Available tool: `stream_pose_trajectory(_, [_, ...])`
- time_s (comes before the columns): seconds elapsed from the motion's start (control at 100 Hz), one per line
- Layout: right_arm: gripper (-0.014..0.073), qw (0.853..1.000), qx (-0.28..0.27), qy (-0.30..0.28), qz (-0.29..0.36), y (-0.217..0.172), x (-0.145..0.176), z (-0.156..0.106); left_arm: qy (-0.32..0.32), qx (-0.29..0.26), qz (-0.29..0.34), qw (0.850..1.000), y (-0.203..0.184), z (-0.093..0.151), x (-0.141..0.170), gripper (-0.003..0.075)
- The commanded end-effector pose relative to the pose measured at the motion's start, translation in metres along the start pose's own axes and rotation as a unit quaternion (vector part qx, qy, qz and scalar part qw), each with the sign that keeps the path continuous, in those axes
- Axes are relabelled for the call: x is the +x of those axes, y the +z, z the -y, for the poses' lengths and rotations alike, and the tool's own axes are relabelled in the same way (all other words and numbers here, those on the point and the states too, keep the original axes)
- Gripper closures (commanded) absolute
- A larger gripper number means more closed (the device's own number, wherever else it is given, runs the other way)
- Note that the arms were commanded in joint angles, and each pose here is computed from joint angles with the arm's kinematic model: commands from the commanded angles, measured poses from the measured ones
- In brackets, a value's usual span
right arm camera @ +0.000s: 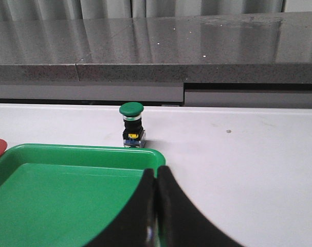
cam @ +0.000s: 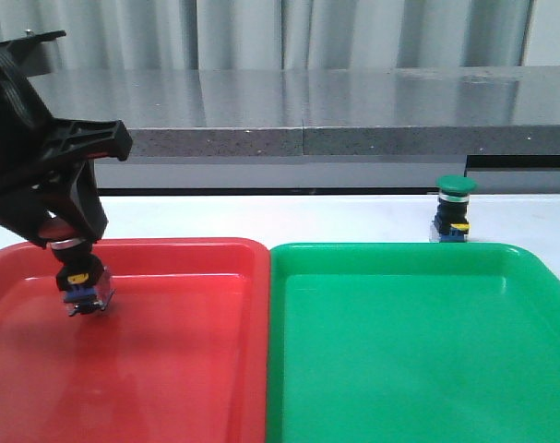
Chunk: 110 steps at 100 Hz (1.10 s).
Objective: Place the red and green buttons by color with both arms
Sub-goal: 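Carry the red button forward and lower it into the red tray, then open the left gripper and raise it away from the button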
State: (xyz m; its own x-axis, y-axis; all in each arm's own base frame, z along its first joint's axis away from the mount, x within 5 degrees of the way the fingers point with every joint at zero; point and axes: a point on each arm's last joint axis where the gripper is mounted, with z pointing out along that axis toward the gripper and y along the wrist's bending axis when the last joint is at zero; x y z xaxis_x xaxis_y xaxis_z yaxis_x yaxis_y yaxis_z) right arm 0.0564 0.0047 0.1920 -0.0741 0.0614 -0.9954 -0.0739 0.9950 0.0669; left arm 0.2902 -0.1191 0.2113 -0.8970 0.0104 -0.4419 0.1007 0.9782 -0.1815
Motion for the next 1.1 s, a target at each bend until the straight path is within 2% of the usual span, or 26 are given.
stream_pose_trajectory(0.0, [0.0662,0.998,0.000,-0.006,0.059,-0.003,-0.013,0.000,-0.006,0.018,0.037,0.999,-0.006,0.008,-0.010,0.0635])
stream_pose_trajectory(0.29, [0.0662,0.998,0.000,-0.006,0.059,-0.003,-0.013,0.000,0.015,0.027,0.023,0.999,0.003,0.023,-0.003,0.0635])
stream_pose_trajectory(0.49, [0.0662,0.998,0.000,-0.006,0.059,-0.003,-0.013,0.000,0.017,0.027,0.020,0.999,0.003,0.024,-0.001,0.0619])
stream_pose_trajectory(0.59, [0.0662,0.998,0.000,-0.006,0.059,-0.003,-0.013,0.000,0.017,0.027,0.020,0.999,0.003,0.024,-0.001,0.0533])
stream_pose_trajectory(0.76, [0.0662,0.998,0.000,-0.006,0.059,-0.003,-0.013,0.000,0.017,0.027,0.018,0.999,0.003,0.024,-0.001,0.0256])
stream_pose_trajectory(0.83, [0.0662,0.998,0.000,-0.006,0.059,-0.003,-0.013,0.000,0.017,0.027,0.018,0.999,0.003,0.024,-0.001,0.0179])
stream_pose_trajectory(0.9, [0.0662,0.998,0.000,-0.006,0.059,-0.003,-0.013,0.000,0.017,0.026,0.017,0.999,0.003,0.024,-0.001,0.0151])
stream_pose_trajectory(1.09, [0.0662,0.998,0.000,-0.006,0.059,-0.003,-0.013,0.000,0.022,0.027,0.026,0.999,-0.001,0.024,-0.002,0.0151])
